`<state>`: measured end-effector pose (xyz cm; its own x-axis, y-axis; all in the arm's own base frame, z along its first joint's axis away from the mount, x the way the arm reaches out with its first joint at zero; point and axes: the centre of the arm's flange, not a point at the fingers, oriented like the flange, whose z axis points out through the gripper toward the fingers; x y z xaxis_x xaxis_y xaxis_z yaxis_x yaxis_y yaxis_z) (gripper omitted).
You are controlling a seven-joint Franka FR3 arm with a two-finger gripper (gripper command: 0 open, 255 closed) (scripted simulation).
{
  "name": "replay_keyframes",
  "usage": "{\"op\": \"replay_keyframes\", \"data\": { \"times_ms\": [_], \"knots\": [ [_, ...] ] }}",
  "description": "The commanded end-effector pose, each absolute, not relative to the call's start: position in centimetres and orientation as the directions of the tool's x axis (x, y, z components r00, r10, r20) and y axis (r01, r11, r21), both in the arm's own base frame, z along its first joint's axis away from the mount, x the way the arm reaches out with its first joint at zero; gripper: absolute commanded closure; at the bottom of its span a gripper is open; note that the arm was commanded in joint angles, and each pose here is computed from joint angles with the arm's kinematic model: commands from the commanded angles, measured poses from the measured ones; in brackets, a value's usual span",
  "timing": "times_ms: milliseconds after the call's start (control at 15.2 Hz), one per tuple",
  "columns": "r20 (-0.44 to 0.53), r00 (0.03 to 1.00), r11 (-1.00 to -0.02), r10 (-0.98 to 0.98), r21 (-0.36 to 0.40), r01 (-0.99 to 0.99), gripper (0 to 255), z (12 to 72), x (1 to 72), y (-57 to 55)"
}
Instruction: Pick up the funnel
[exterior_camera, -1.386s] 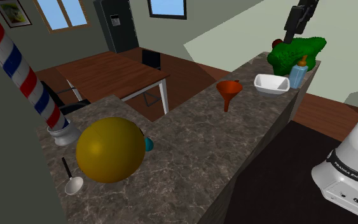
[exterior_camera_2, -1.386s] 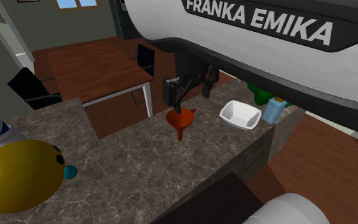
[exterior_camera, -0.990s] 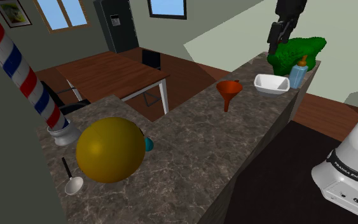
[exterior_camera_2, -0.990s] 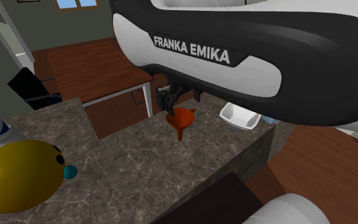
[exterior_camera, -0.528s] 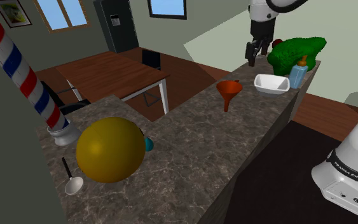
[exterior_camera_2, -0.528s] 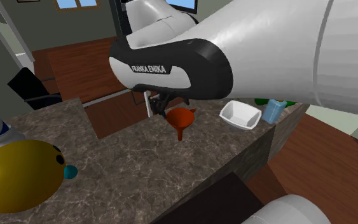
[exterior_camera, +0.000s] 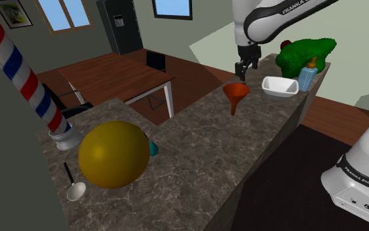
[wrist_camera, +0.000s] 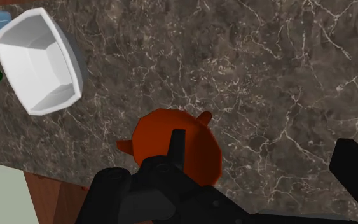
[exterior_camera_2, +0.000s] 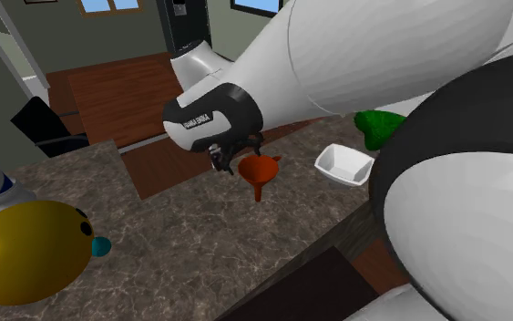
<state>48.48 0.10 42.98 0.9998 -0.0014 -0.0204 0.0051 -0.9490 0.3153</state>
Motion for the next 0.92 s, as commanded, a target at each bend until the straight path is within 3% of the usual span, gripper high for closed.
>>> {"op": "replay_keyframes", "data": {
  "times_ms": [0, 858],
  "knots": [
    [-0.027, 1.0, -0.942, -0.009, 0.337, 0.001, 0, 41.0, 50.5, -0.1],
    [-0.072, 0.995, -0.882, -0.063, 0.472, -0.022, 0, 27.8, 62.4, -3.0]
  ]
}}
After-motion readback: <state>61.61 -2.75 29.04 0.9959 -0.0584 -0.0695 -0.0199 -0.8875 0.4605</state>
